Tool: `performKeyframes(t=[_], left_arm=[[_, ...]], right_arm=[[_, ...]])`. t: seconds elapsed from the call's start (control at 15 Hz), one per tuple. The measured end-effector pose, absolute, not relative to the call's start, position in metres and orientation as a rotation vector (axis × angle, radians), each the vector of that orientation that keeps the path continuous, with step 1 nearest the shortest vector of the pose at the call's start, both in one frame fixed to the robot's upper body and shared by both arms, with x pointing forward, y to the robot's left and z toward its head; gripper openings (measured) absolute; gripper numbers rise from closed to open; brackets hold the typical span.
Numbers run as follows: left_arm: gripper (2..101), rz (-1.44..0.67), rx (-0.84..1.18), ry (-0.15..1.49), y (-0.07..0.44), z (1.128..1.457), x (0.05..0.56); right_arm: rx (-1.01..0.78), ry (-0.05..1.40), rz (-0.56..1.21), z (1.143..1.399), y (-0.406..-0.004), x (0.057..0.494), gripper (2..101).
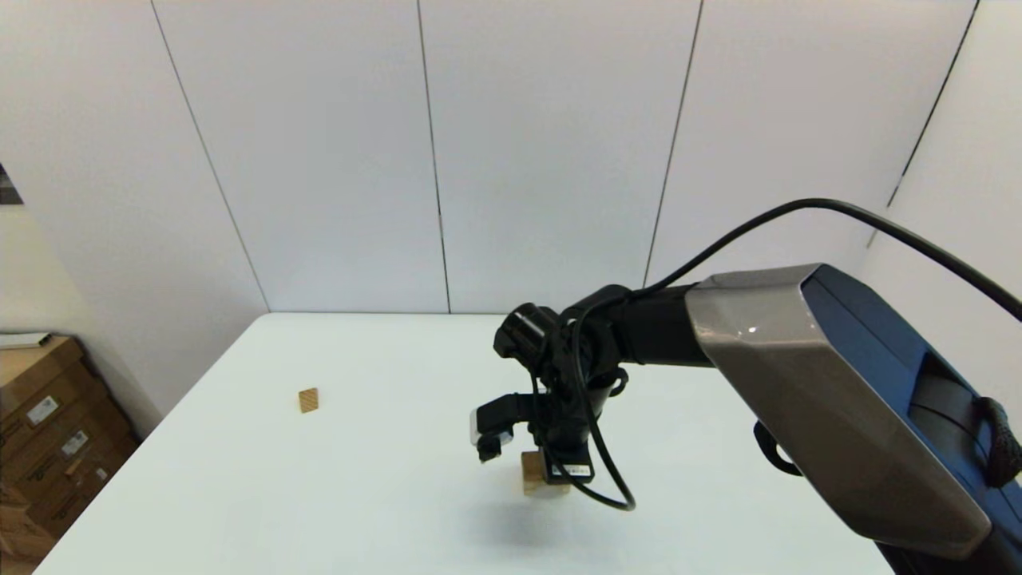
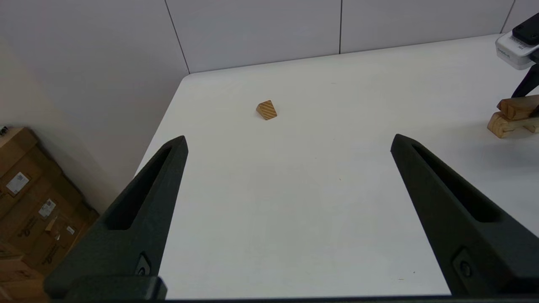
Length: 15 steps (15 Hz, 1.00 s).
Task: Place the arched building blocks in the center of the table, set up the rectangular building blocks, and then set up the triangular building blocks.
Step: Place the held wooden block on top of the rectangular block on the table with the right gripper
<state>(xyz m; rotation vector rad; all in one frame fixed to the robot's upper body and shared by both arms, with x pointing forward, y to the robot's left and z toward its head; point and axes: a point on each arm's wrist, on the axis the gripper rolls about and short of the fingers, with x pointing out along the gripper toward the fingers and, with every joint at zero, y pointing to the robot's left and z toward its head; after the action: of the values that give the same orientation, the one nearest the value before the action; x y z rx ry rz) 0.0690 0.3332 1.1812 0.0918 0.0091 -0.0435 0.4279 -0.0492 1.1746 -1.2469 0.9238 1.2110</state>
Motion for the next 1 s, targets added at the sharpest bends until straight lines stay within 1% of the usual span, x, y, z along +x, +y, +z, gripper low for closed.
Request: performKeyframes(t=[0.53, 0.6, 0.73, 1.0], left_arm=[[97.8, -0.043, 0.091, 0.009, 0.3332, 1.1812, 0.0690], [97.8, -0.043, 0.091, 0.009, 0.3332, 1.1812, 0.0690], [97.8, -0.043, 0.092, 0.009, 0.3332, 1.1812, 0.0690], [97.8, -0.043, 0.092, 0.009, 0.3332, 1.1812, 0.0690]], right_arm=[[-1.248, 0.927, 1.212, 1.1735, -0.0493, 0.4281, 24.2], [-1.246, 0.927, 1.211, 1.1735, -0.0493, 0.4281, 27.8], [-1.246, 0.926, 1.210, 1.1736, -0.0492, 0.4282, 43.7], [-1.243, 0.919, 1.205, 1.1747, -0.0490, 0.4292, 65.0]])
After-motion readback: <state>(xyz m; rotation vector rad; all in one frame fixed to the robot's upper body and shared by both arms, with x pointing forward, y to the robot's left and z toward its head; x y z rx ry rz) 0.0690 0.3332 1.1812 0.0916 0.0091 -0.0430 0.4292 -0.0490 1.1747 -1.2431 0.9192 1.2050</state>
